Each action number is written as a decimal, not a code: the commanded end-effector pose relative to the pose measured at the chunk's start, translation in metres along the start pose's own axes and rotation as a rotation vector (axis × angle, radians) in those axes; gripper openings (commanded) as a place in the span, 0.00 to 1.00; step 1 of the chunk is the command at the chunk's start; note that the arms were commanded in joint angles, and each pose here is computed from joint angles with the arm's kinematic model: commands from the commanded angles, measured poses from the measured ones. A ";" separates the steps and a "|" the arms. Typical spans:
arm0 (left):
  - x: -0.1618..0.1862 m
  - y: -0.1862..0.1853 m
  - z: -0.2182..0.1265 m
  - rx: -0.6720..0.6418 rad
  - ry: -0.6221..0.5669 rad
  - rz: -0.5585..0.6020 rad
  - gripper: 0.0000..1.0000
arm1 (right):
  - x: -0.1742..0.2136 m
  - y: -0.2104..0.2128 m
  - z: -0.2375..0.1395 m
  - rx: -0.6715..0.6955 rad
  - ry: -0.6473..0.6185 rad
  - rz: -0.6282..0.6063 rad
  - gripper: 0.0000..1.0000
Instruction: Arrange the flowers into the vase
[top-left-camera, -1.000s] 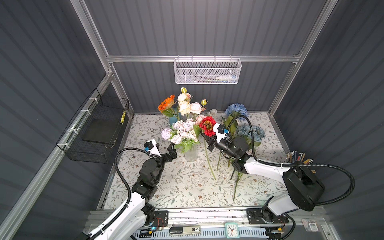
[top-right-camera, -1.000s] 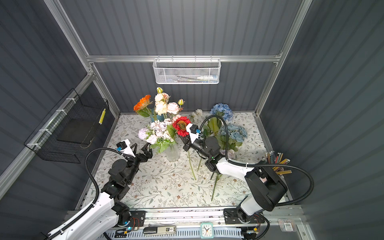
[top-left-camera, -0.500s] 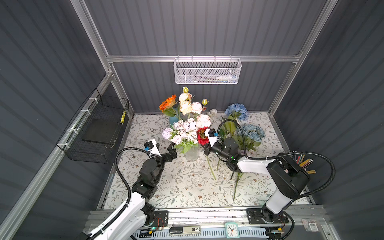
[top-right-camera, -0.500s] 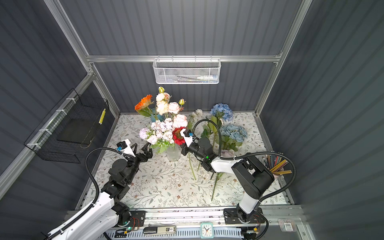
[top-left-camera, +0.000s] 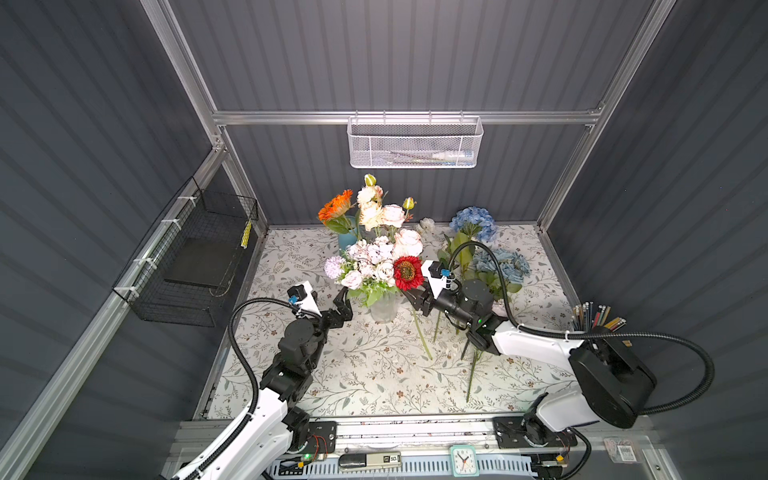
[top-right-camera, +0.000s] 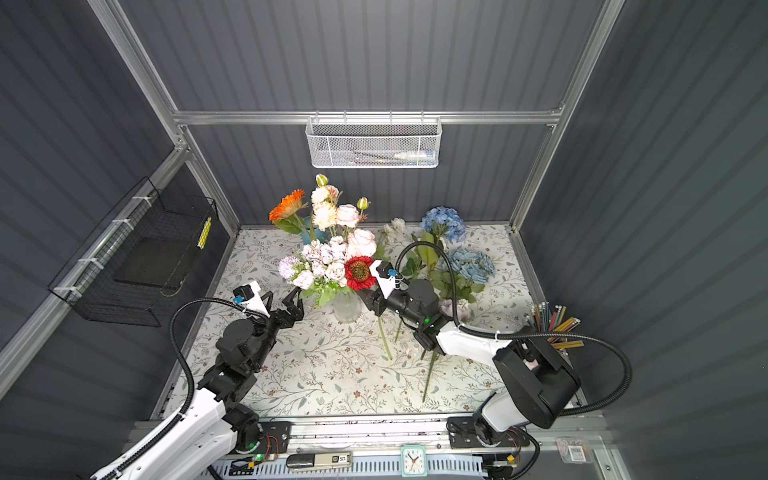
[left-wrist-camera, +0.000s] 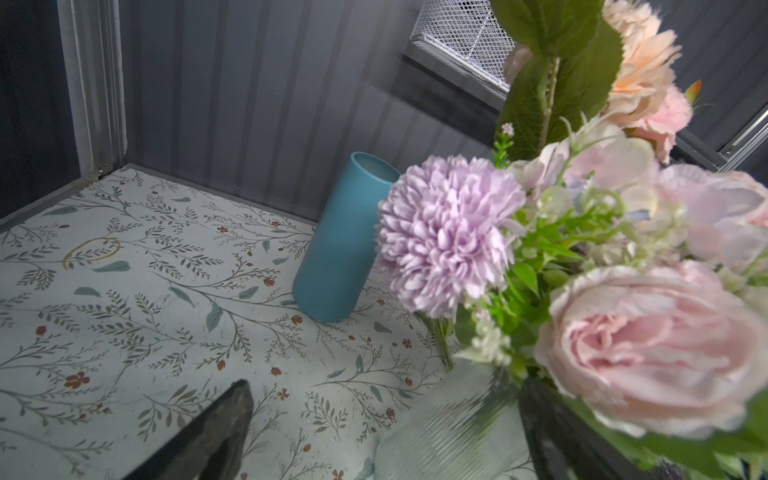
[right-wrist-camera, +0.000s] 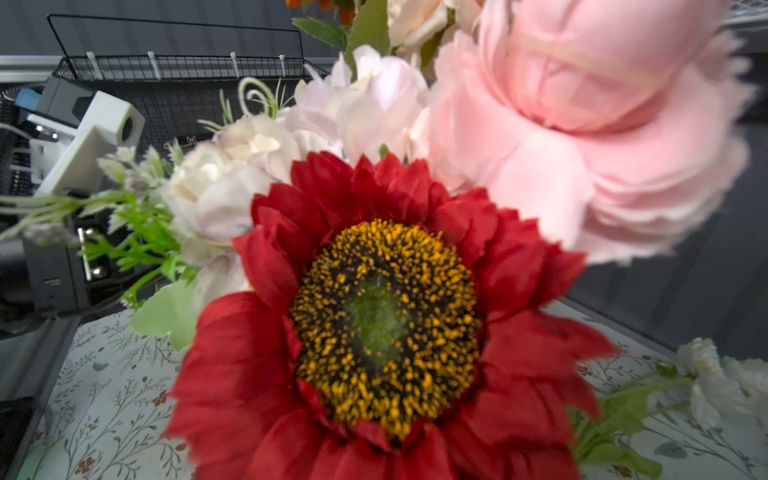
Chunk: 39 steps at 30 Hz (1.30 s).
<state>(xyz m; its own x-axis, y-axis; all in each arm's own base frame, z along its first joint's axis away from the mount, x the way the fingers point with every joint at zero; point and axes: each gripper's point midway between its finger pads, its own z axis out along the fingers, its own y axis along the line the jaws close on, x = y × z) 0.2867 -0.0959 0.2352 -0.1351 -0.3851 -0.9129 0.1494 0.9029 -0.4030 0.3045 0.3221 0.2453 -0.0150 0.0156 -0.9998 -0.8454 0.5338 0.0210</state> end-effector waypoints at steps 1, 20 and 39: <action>0.021 0.022 -0.008 -0.082 0.064 -0.008 1.00 | 0.024 0.004 -0.011 -0.003 0.086 0.013 0.64; 0.067 0.057 -0.020 -0.188 0.139 -0.067 1.00 | 0.035 0.005 0.051 0.002 -0.048 -0.034 0.78; 0.071 0.052 -0.017 -0.161 0.152 -0.071 1.00 | 0.057 -0.018 0.098 0.126 -0.064 0.001 0.87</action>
<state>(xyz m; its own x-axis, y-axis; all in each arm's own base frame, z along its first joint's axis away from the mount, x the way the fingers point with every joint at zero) 0.2677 -0.0715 0.1553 -0.2850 -0.4180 -0.8626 -0.0290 0.9033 -0.4281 0.3672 0.3903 0.1800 -0.0167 0.0498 -0.9986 -0.7920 0.6089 0.0436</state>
